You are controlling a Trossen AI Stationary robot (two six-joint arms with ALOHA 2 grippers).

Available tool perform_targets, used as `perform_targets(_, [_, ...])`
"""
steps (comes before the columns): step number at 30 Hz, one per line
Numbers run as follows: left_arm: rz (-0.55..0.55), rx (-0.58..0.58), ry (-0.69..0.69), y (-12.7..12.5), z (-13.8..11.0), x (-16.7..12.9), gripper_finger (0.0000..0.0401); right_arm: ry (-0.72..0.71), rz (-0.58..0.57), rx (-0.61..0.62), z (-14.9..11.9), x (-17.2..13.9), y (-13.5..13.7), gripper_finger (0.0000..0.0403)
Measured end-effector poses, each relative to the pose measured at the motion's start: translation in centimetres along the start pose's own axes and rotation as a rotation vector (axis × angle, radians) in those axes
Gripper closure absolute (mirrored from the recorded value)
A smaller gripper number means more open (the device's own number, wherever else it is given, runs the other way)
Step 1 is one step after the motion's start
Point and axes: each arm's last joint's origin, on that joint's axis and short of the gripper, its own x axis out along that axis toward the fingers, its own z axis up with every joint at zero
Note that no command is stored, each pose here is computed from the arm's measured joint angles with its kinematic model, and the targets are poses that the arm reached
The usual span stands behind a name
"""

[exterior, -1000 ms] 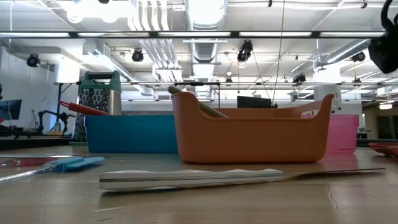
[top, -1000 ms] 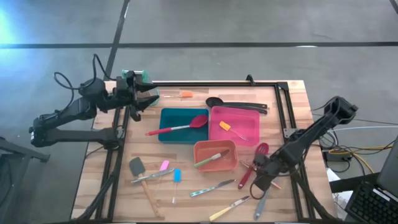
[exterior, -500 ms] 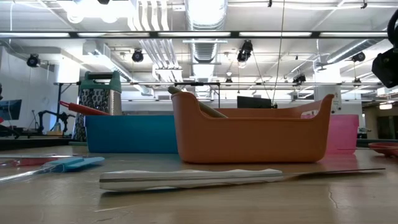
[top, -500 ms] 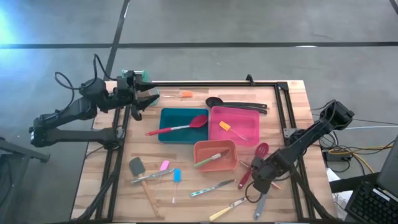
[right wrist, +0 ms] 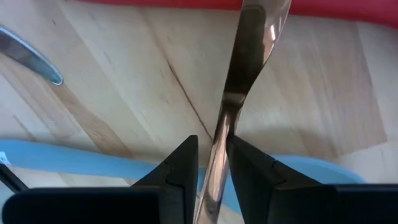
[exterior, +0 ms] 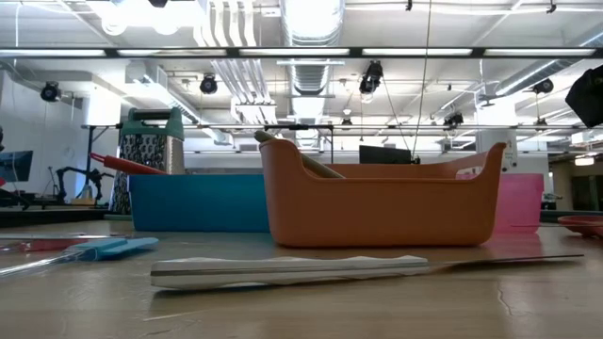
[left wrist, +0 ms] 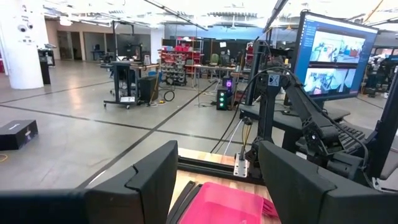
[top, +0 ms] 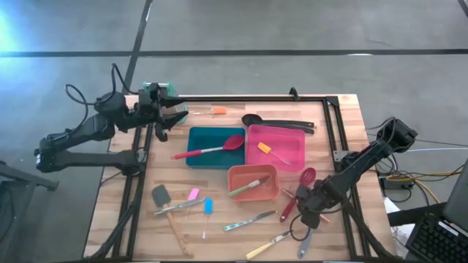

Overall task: Pick & Place Kitchen Items
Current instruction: Put the gold knife into the orange bin

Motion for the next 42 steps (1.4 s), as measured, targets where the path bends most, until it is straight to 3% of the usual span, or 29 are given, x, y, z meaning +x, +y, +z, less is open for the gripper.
perform_targets(5, [0.0,-0.001,0.0,0.0,0.0,0.0,0.0172,-0.004,-0.037,-0.02,0.1,-1.4,0.8,0.0309])
perform_targets(8, [0.0,-0.003,0.001,0.0,0.0,0.0,0.0172,-0.036,-0.126,-0.049,0.2,-2.6,0.9,0.0303])
perform_targets(12, [0.0,-0.003,0.005,0.0,-0.1,0.2,0.0172,-0.099,-0.101,-0.089,0.5,-3.9,1.9,0.0293])
perform_targets(25, [0.001,-0.003,0.014,0.0,-0.3,0.3,0.0172,-0.108,-0.033,-0.067,0.6,-2.0,1.4,0.0217])
perform_targets(30, [0.001,0.019,0.015,0.0,-0.3,0.3,0.0172,-0.085,-0.076,-0.033,0.3,-0.7,0.1,0.0202])
perform_targets(36, [0.01,0.022,0.014,0.1,-0.3,0.3,0.0172,-0.096,-0.049,-0.042,0.3,0.2,-0.2,0.0226])
perform_targets(42, [0.011,0.022,0.014,0.1,-0.3,0.3,0.0172,-0.101,-0.041,-0.001,0.3,0.5,-0.5,0.0301])
